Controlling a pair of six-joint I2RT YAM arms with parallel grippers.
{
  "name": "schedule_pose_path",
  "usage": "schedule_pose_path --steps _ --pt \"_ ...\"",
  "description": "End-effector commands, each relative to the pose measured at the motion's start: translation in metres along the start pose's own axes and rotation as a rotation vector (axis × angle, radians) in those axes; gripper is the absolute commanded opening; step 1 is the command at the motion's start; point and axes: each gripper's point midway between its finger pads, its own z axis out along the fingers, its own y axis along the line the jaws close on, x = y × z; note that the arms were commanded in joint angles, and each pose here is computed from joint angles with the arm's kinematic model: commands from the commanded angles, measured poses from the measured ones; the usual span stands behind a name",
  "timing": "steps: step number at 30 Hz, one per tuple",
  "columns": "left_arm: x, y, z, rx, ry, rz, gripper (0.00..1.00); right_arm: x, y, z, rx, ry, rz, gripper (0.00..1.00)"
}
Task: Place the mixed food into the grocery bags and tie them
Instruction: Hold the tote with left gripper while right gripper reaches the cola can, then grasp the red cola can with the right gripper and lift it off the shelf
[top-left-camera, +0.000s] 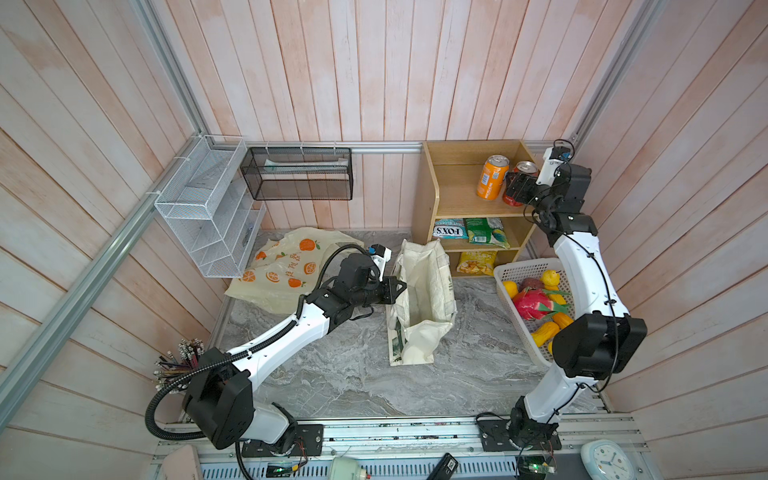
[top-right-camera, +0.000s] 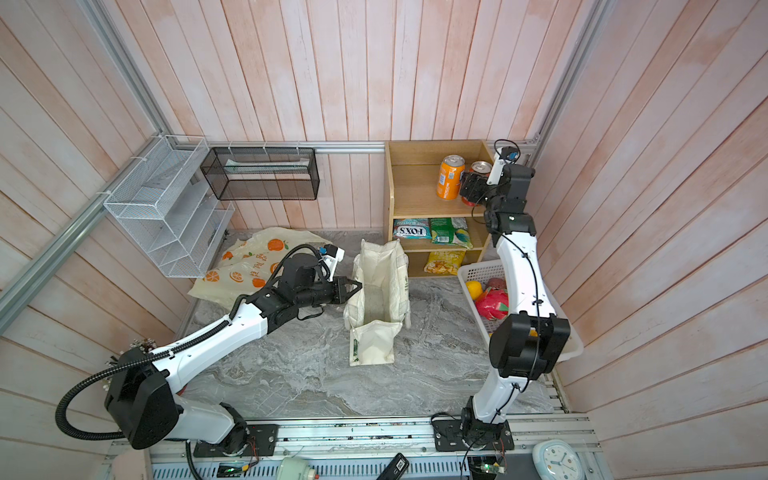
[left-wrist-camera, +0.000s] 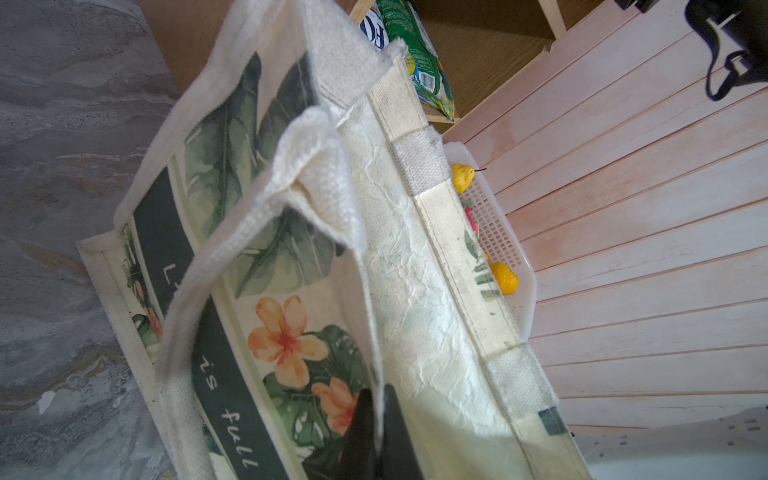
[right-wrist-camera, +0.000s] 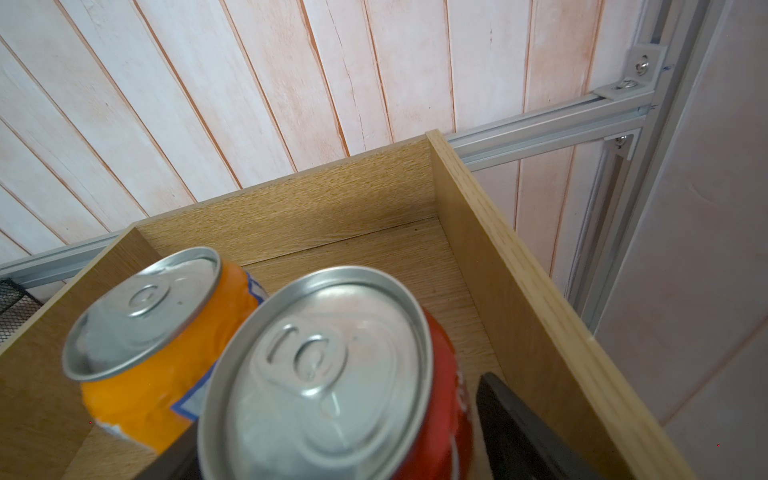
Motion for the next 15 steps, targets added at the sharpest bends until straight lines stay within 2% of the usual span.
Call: schedule_pose_path --steps 1,11,15 --pt "0.008 0.006 0.004 0.003 0.020 -0.014 0.00 -0.013 0.004 0.007 0.002 -0.048 -0.030 0.85" --pt "0.009 0.007 0.005 0.003 0.023 -0.022 0.00 -0.008 0.003 0.018 0.003 -0.055 -0.050 0.84" --pt "0.010 0.007 0.006 0.004 0.026 -0.023 0.00 -0.005 0.001 0.021 0.006 -0.047 -0.058 0.78"
